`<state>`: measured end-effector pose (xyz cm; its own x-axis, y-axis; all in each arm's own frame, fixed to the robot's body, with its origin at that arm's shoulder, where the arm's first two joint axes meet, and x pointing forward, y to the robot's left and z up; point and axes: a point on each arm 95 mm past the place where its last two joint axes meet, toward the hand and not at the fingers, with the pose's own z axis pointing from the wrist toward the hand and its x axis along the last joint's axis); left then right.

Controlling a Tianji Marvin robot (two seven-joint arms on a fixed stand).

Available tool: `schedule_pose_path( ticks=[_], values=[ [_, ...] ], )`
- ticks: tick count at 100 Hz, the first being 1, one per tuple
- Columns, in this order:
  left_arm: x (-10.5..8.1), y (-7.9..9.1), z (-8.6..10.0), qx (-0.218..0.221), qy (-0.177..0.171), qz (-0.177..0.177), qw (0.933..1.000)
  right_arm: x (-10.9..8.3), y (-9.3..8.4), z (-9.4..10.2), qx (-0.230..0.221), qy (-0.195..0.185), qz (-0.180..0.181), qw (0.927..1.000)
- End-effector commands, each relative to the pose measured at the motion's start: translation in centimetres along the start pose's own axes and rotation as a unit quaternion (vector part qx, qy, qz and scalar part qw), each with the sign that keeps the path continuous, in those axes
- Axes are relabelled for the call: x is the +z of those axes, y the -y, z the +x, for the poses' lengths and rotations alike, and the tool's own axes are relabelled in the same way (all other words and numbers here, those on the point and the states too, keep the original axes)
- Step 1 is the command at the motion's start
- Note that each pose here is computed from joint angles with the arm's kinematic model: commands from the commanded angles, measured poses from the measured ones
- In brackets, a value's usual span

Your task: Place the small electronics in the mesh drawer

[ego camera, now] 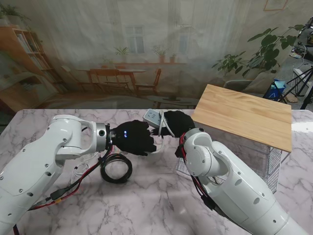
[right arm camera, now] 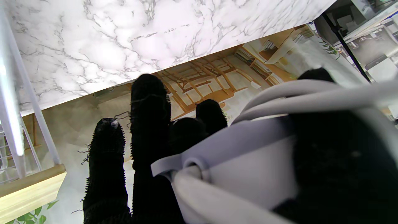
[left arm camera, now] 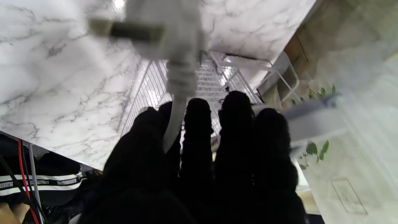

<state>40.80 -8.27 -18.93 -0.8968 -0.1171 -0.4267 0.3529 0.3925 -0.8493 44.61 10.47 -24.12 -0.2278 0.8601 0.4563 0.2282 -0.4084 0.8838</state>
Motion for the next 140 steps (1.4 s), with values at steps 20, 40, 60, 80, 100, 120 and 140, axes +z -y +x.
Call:
schedule_pose_path(
  ticks=[20,40,60,80,100,120,140],
  values=[
    [-0.7,4.9,-1.6,0.048,0.012,0.043,0.9979,0.2,0.3,-0.4,-0.015,0.004,0.006,0.9999],
    [-0.5,7.0,-3.4,0.082,0.022,0.046,0.9953,0.4,0.8,-0.3,-0.019,-0.001,0.015,0.9997],
    [-0.1,7.1,-6.1,0.059,0.062,0.028,0.9959,0.3,1.3,-0.3,-0.026,-0.008,0.025,0.9993],
    [0.9,6.3,-8.6,0.025,0.093,0.007,0.9953,-0.2,2.0,0.1,-0.026,-0.028,0.035,0.9987],
    [1.6,5.2,-10.5,0.001,0.117,-0.017,0.9929,-0.6,2.3,0.6,-0.022,-0.045,0.040,0.9980],
    [1.8,3.9,-11.8,-0.015,0.133,-0.037,0.9903,-1.3,2.2,1.1,-0.009,-0.059,0.039,0.9974],
    [2.7,2.7,-12.3,-0.044,0.136,-0.053,0.9883,-2.2,2.2,1.8,-0.003,-0.081,0.033,0.9961]
  ],
)
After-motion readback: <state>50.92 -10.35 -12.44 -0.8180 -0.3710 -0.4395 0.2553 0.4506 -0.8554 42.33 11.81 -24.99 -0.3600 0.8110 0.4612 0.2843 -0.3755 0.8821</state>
